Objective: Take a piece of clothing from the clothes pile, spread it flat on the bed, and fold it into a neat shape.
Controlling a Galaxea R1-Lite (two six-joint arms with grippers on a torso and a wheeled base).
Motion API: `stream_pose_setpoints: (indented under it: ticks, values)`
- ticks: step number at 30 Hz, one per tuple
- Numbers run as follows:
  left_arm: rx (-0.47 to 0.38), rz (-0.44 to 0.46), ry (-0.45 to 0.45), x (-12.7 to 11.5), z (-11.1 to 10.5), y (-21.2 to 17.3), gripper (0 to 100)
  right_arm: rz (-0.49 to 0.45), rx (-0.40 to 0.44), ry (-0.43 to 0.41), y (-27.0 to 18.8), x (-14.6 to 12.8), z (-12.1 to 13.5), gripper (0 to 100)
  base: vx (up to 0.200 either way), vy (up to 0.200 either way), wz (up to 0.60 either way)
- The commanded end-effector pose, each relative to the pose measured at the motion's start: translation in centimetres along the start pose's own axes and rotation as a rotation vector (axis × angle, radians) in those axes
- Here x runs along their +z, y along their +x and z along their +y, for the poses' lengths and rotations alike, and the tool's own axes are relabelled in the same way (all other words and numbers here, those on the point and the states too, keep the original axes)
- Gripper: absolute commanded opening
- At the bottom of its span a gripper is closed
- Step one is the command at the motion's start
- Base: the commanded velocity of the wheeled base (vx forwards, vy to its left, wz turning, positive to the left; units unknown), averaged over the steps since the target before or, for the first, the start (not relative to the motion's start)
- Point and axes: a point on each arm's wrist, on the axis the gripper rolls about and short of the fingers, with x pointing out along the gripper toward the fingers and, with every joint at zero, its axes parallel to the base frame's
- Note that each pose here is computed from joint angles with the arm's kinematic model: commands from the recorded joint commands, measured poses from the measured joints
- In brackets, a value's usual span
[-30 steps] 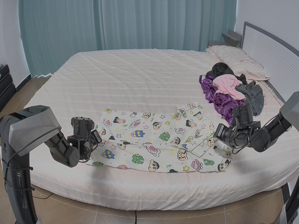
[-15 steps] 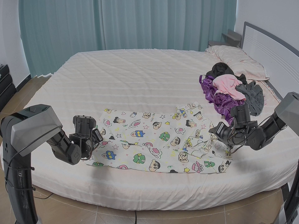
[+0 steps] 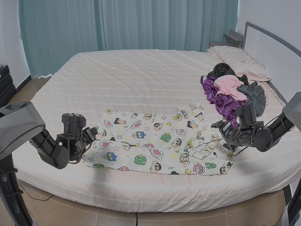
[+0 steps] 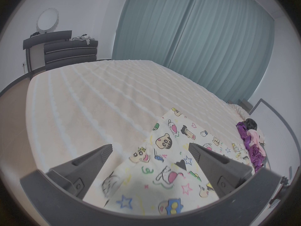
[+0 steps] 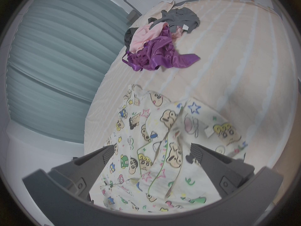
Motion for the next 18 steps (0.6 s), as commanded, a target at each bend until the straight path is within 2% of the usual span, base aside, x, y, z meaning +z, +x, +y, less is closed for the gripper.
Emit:
stream_pose_setpoints:
  ticks: [1, 5, 11, 18]
  values:
    - [-0.045, -0.017, -0.049, 1.2, 0.7, -5.9, 100, 0.044, -0.009, 0.001, -0.3, -2.2, 0.1, 100, 0.0, 0.0, 0.0]
    - [-0.026, 0.033, -0.039, -0.2, 2.1, -7.7, 100, 0.034, -0.051, -0.017, 1.3, -3.0, -0.4, 100, 0.0, 0.0, 0.0]
    - [-0.008, 0.083, -0.086, -1.7, 2.8, -8.4, 100, -0.01, -0.096, -0.058, 3.7, -3.2, -0.8, 100, 0.0, 0.0, 0.0]
    - [-0.013, 0.104, -0.09, -2.0, 3.0, -8.5, 100, -0.023, -0.095, -0.074, 4.9, -3.0, -0.6, 100, 0.0, 0.0, 0.0]
